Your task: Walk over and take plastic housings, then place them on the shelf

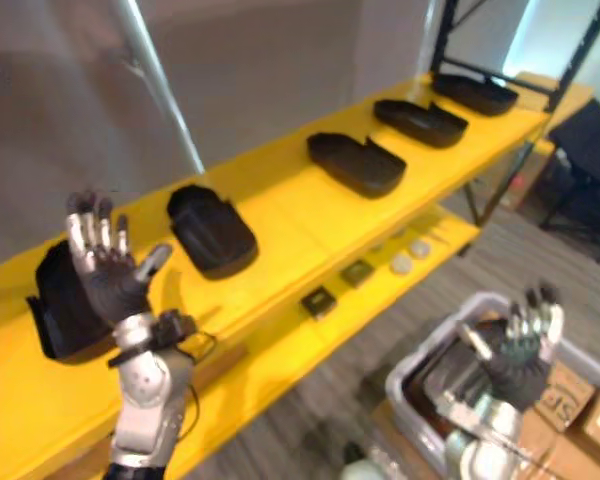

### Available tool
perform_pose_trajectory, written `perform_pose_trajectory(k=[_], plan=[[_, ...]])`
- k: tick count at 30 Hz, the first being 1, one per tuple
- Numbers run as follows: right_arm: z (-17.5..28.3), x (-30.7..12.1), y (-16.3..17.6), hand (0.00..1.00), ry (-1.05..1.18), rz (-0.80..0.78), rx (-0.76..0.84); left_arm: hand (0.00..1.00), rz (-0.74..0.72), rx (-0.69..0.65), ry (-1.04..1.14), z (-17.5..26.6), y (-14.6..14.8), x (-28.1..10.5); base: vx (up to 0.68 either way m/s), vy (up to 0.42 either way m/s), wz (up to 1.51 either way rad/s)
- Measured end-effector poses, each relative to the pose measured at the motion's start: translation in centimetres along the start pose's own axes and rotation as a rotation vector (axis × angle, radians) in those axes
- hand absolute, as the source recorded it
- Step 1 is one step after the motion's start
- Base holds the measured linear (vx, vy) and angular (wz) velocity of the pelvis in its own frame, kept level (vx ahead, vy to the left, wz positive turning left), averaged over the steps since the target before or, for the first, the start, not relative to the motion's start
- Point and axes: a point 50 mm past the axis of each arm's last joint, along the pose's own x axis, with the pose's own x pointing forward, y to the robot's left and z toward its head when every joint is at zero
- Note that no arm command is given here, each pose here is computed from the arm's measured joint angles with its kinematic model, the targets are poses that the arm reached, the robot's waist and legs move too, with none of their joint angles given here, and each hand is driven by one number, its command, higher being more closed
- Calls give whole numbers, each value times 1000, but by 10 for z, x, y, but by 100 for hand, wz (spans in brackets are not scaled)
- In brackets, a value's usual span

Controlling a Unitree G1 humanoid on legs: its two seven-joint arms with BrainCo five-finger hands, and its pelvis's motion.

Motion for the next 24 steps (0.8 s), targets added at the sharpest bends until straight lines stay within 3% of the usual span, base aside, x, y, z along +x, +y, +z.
perform_pose_trajectory(k=[9, 16, 24], plan=[[-10, 0, 25, 0, 56, 90, 126, 0, 33, 3, -55, 18, 17, -10, -1, 54, 9], [-27, -16, 26, 0, 195, 23, 123, 0, -118, -183, -193, 40, -16, -3, -69, 57, -34], [-30, -29, 26, 0, 255, 116, 158, 0, -23, -20, -138, 20, -1, 3, -222, 53, -116]])
